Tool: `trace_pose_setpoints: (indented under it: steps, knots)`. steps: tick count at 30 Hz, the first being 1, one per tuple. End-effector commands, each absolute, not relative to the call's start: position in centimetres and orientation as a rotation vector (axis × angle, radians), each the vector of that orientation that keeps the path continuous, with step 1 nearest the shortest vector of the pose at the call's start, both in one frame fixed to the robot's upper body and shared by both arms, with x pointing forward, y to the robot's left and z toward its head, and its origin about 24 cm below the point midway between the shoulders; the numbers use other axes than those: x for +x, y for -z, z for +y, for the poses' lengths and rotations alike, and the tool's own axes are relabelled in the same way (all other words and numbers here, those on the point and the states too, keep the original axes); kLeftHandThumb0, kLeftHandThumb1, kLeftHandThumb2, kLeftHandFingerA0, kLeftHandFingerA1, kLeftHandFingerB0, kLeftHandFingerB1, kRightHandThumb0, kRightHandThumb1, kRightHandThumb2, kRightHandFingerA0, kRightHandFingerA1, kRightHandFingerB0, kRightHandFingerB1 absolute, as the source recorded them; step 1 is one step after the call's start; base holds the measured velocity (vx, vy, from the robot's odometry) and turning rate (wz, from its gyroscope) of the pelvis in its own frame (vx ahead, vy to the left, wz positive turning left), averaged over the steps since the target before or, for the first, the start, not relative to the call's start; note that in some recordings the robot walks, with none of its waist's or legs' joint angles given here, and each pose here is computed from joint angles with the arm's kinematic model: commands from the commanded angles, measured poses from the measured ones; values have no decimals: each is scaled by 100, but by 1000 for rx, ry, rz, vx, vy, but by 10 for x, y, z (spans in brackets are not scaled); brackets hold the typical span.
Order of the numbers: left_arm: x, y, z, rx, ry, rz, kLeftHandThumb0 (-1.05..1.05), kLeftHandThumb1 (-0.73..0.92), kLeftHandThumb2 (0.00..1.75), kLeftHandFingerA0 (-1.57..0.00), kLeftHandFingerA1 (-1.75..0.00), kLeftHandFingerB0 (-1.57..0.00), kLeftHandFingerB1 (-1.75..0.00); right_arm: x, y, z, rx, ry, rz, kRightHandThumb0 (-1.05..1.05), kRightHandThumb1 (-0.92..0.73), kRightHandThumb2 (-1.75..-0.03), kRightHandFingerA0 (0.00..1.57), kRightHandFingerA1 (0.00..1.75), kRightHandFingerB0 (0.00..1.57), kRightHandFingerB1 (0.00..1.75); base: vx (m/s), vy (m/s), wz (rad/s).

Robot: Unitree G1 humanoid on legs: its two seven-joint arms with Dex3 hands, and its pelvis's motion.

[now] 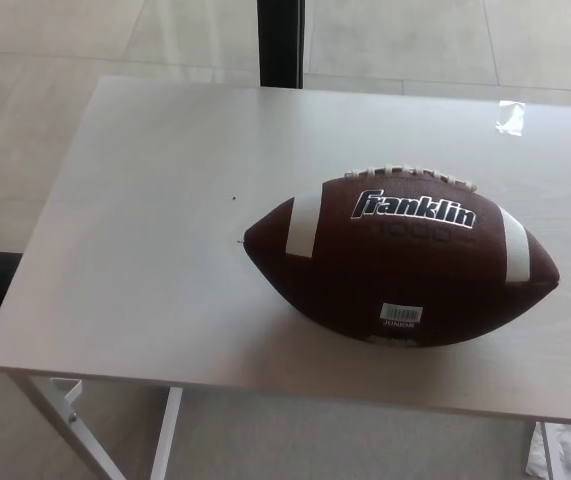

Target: The robot uses both its hands to grab the left and right ends of a football kept in the middle of the desk infront of it, lifts it up and places it in the palm of a person

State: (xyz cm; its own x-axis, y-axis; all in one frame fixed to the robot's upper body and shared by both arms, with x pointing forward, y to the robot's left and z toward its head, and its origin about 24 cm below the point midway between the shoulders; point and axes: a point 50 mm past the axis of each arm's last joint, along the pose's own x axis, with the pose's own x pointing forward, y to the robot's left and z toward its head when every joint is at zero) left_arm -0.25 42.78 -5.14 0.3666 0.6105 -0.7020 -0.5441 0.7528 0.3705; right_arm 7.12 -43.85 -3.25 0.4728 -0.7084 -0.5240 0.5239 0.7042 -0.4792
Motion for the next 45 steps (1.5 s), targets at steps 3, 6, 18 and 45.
trace_pose_setpoints:
  steps: [3,6,18,45]
  knots:
    - [3,8,458,-277,-929,466,-89,79,64,-45,-106,-11,-66,65,-15,-481,245,1103,298,-73,-55,-92,31,56,16,43,0,0,0]
    - [19,-14,467,-181,-982,316,-85,85,66,-45,-102,-8,-65,73,-32,-486,266,1126,215,-80,-76,-64,39,45,11,27,0,0,0]
    - [176,-174,438,-43,-651,-258,-98,76,64,-82,-49,-56,-53,165,-151,-467,249,880,-314,-92,-74,-63,39,42,22,30,0,0,0]
    - [292,-102,222,21,32,63,-86,92,74,-22,-48,-10,-32,260,-79,-306,217,418,19,-82,-82,-65,45,41,31,31,0,0,0]
